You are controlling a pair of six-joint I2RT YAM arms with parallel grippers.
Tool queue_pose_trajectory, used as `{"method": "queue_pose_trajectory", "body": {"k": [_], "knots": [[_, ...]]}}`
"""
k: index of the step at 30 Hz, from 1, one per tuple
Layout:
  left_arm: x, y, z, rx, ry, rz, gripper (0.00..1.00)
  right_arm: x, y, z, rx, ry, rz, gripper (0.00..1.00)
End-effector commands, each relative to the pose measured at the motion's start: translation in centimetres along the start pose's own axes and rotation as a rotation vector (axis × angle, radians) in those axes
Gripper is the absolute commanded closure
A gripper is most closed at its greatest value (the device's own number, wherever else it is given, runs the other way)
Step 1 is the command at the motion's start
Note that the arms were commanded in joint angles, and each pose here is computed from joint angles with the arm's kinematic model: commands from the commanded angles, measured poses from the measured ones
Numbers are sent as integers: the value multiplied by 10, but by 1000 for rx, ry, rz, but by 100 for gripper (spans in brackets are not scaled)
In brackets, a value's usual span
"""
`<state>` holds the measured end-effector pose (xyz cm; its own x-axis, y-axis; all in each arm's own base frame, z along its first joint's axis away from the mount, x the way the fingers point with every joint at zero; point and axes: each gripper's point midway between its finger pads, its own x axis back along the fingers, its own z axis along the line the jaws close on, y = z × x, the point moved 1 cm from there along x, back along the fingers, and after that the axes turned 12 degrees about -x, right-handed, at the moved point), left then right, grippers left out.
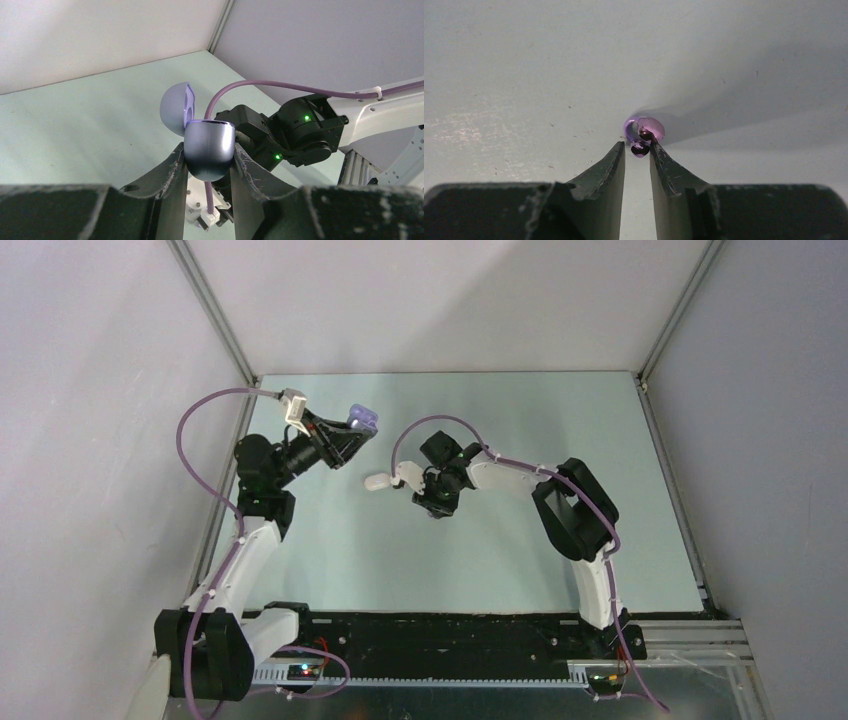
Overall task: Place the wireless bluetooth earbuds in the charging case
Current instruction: Pick up the left earbud from the center of the board.
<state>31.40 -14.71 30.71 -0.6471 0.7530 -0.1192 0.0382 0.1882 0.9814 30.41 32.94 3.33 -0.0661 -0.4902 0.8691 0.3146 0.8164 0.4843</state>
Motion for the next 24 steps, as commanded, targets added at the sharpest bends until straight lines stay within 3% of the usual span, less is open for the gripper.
{"method": "queue_pose_trajectory", "body": {"k": [1, 7, 10, 14, 16, 17, 24], "knots": [[0, 11, 5, -50, 16, -29, 100, -5, 0, 1, 18, 23, -8, 74], [-1, 8, 6, -51, 10, -21, 100, 4, 6, 1, -12, 52, -27, 86], [-1, 8, 1, -84, -26, -29, 100, 45, 33, 13, -54, 209, -161, 90], [-4, 6, -10, -126, -136, -22, 99, 124, 68, 34, -118, 461, -333, 91], [-6, 5, -12, -141, -181, -16, 99, 152, 76, 39, -162, 548, -355, 90], [-7, 6, -13, -151, -194, -18, 99, 153, 69, 42, -222, 595, -317, 90], [-18, 5, -7, -163, -229, 3, 100, 174, 70, 19, -499, 773, -403, 88]]}}
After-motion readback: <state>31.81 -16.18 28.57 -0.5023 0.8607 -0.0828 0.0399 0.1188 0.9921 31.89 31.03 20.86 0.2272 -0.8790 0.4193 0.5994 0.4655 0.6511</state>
